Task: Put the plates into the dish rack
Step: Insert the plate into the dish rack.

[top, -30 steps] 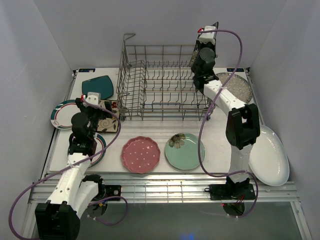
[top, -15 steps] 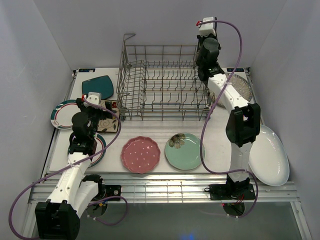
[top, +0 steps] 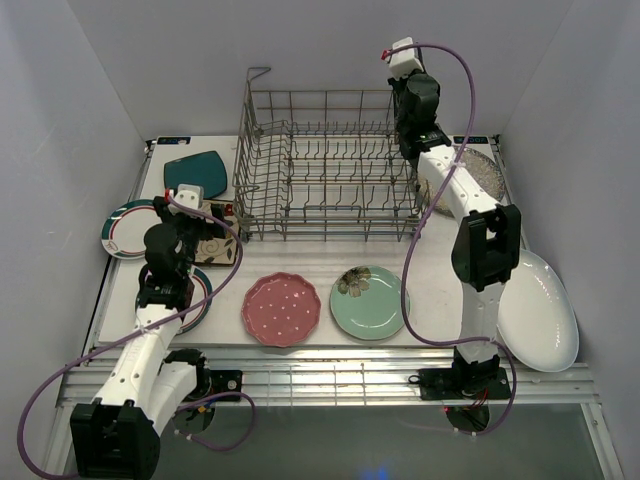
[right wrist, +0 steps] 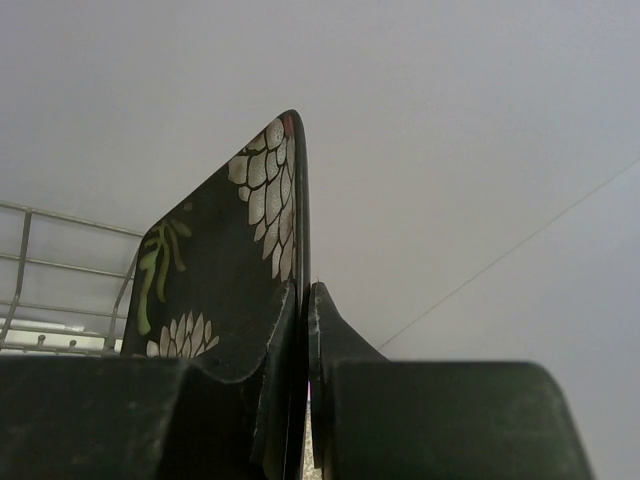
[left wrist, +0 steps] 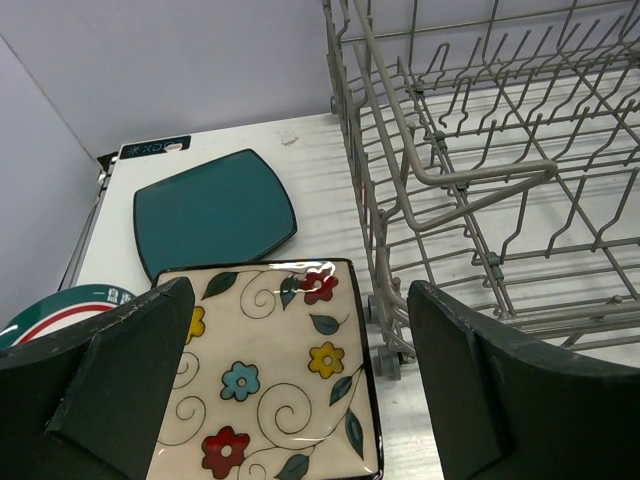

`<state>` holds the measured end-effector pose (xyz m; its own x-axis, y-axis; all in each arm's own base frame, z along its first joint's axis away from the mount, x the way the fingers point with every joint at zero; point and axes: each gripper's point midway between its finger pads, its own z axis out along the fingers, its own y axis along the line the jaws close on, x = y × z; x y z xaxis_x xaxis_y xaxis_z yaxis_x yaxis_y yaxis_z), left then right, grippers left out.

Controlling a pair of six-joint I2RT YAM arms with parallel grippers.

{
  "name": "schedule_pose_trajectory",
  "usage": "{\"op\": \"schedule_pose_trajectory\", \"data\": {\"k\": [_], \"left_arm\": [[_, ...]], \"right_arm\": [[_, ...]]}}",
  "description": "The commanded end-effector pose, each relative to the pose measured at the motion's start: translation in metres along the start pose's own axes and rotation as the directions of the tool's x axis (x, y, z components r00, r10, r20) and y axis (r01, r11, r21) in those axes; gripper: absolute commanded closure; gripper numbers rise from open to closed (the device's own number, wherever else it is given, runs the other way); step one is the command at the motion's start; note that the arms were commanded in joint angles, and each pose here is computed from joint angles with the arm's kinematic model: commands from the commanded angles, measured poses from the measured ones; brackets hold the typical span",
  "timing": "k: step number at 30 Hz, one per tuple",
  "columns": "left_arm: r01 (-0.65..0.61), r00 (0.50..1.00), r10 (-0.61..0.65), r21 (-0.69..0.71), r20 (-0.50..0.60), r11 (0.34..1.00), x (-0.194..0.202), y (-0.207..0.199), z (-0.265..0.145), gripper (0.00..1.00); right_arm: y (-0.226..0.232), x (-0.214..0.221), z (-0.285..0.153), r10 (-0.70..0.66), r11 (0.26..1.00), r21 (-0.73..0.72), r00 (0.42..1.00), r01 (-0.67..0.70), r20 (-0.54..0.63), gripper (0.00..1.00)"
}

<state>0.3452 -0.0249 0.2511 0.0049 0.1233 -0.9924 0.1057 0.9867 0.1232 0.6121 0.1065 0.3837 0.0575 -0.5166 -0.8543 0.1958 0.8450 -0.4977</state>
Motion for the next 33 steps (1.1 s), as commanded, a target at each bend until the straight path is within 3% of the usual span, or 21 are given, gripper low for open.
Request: {"op": "schedule_pose_trajectory", "data": {"k": [1,33], "left_arm": [[-0.004,0.998,0.003,0.015,0.057,1.0,-0.027,-0.001,-0.002,0.02],[-0.01,1.0,0.01,0.062,0.011,0.998,-0.02,-0.008,0.004,0.02]], "right_arm": [[-0.037,-0.057,0.0,0.027,0.995,0.085,0.983,-0.043,0.183,0.92],[0.008,-0.035,0.032,-0.128,0.992,0.0,0.985,0.129,0.112,0.92]]}}
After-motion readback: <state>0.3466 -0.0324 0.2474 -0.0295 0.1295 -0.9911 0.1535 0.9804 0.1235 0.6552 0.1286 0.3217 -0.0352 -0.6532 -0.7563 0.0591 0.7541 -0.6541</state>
